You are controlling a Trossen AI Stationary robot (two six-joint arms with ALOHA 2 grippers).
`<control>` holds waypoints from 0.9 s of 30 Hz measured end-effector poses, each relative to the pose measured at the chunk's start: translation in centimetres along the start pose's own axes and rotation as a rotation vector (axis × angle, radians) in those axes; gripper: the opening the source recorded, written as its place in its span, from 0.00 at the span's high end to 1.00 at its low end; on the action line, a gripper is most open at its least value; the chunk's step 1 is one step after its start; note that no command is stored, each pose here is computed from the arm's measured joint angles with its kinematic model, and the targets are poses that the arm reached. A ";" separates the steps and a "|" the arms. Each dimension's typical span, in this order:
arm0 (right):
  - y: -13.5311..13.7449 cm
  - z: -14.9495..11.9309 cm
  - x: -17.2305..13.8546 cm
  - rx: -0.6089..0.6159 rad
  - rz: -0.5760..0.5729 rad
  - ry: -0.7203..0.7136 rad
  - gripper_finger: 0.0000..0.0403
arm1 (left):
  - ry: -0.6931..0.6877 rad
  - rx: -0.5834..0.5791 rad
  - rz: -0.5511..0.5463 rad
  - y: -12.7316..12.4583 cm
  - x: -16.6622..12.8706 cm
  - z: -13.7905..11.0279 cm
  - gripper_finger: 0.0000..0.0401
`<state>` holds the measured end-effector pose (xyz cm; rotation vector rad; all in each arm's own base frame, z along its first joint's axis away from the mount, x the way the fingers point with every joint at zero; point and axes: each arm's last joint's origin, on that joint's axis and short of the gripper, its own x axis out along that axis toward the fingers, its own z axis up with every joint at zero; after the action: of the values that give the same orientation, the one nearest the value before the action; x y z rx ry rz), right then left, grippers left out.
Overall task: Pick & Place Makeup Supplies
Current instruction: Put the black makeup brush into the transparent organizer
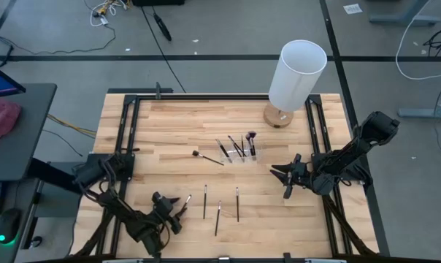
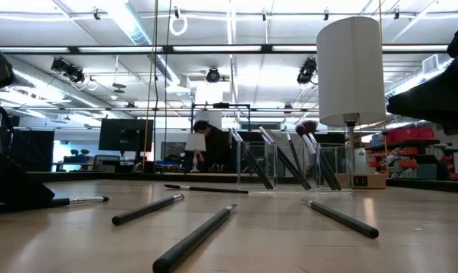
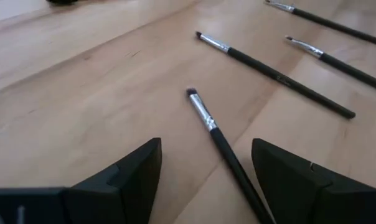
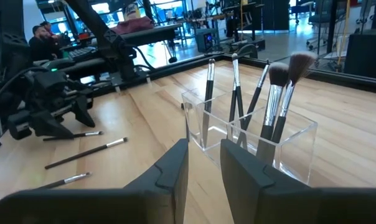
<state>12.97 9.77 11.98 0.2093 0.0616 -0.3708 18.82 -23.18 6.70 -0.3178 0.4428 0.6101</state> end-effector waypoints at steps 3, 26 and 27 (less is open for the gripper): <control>0.0 0.0 0.0 0.014 -0.001 0.000 0.76 | 0.022 0.033 0.009 0.2 0.4 0.0 0.42; 0.0 0.0 0.0 0.014 0.001 0.001 0.76 | -0.042 0.037 0.001 2.7 0.3 -2.3 0.96; 0.0 0.0 0.0 0.014 0.001 0.001 0.76 | -0.041 0.031 0.000 2.7 0.3 -2.3 0.96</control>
<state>12.97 9.77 11.97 0.2230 0.0601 -0.3699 16.71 -21.88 4.18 -0.2749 0.4125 0.6079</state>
